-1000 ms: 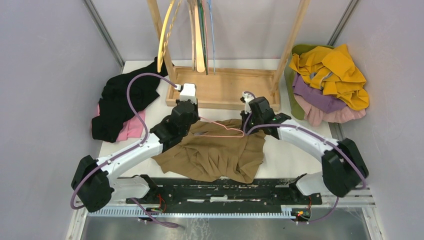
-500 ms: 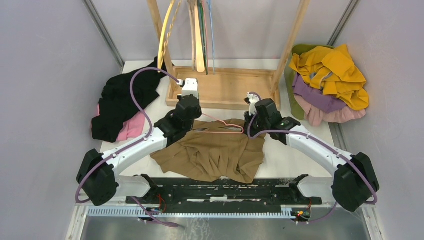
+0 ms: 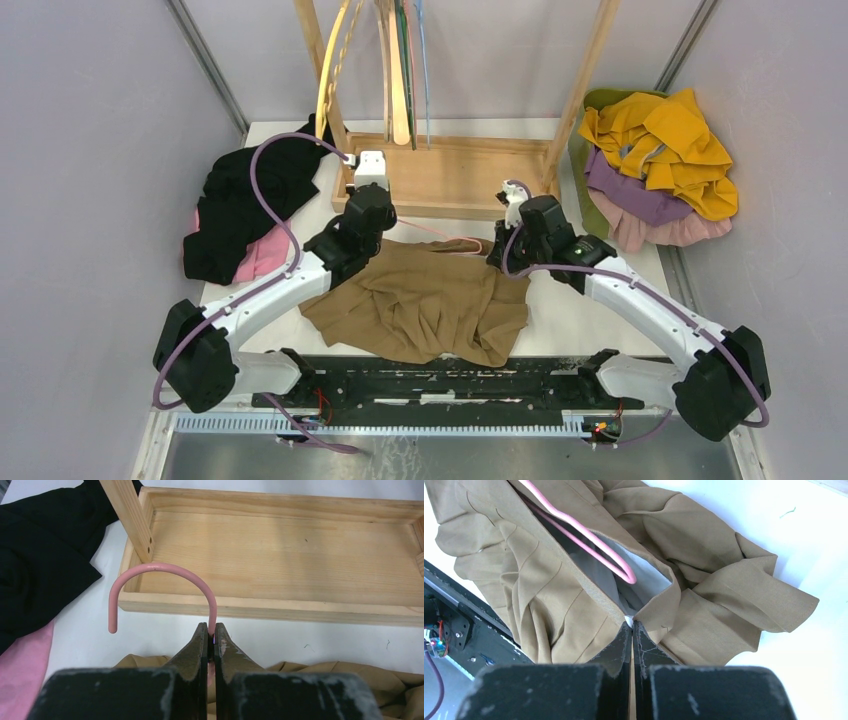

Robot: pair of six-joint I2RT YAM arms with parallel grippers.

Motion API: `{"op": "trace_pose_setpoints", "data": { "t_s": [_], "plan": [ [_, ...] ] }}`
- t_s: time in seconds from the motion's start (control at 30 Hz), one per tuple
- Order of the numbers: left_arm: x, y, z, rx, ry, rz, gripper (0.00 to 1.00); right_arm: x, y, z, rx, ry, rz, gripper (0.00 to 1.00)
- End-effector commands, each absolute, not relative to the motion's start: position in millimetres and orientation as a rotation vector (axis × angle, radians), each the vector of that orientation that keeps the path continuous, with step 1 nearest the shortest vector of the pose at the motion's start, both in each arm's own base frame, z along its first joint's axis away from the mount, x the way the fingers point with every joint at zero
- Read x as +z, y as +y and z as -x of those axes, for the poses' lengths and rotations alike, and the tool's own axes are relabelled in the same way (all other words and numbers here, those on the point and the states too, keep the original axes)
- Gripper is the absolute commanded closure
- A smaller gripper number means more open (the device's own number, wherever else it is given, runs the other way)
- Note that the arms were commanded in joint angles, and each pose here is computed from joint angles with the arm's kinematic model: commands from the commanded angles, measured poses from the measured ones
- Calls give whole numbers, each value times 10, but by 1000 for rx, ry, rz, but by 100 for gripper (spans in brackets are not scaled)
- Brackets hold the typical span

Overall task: Place the skirt on the hanger
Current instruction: Hang the skirt on the hanger.

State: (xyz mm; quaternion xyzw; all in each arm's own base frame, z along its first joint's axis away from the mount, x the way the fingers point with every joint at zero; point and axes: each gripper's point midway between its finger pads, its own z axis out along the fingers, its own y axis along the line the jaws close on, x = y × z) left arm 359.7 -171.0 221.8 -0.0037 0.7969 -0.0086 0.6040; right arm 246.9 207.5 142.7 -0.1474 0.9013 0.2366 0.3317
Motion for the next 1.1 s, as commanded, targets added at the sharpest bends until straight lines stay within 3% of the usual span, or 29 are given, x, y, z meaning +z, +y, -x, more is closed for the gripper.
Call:
{"op": "trace_pose_setpoints", "data": {
  "t_s": [0.0, 0.37, 0.73, 0.87, 1.07],
  "plan": [
    [2608, -1667, -3664, -20, 1750, 27, 97, 1749, 2072, -2669, 583, 2291, 304, 99],
    [2598, -1619, -3565, -65, 1760, 73, 97, 1961, 2254, -3250, 544, 2184, 177, 99],
    [3298, -1454, -3705, -33, 1656, 128, 97, 2587, 2571, -3892, 553, 2033, 170, 99],
    [3502, -1442, -3641, -77, 1609, 130, 97, 2840, 2546, -3876, 566, 1963, 171, 99],
    [3250, -1645, -3461, -254, 1630, 70, 97, 2376, 2308, -3442, 588, 1995, 152, 99]
  ]
}}
